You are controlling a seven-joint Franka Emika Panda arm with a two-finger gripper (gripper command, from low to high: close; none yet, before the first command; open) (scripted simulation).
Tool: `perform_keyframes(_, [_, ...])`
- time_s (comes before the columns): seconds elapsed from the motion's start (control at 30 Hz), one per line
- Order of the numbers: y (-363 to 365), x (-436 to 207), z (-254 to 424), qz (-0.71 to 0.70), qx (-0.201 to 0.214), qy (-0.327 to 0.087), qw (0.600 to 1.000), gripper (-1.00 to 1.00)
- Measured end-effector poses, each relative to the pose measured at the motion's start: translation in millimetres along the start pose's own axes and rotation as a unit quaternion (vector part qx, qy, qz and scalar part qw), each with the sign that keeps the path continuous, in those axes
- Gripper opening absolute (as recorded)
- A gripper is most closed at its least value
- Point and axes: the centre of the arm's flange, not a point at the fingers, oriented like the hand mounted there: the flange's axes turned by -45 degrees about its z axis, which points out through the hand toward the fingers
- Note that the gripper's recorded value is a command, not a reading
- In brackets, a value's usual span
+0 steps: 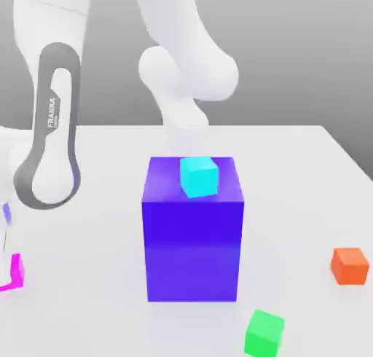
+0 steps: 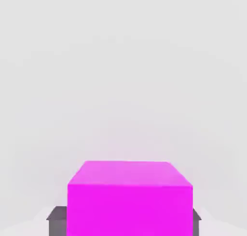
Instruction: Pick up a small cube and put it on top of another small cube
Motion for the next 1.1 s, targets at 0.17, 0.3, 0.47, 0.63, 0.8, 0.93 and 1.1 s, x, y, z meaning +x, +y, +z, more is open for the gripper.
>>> perform_keyframes(0.17, [-23,-11,-51,-0.019,0.001,-0.001,1.0,-1.0])
perform_keyframes(0.3, [-124,-76,-64,-0.107,0.005,-0.006,0.994,-1.0])
perform_keyframes(0.47, [-211,-176,-78,-0.205,0.005,-0.008,0.979,-1.0])
perform_keyframes(0.63, [-263,-288,-91,-0.293,0.003,-0.005,0.956,-1.0])
perform_keyframes(0.8, [-294,-387,-48,-0.367,0.001,0.0,0.93,1.0])
perform_keyframes(0.93, [-294,-387,-48,-0.367,0.001,0.0,0.93,1.0])
perform_keyframes(1.1, [-297,-396,-65,-0.373,0.001,0.0,0.928,1.0])
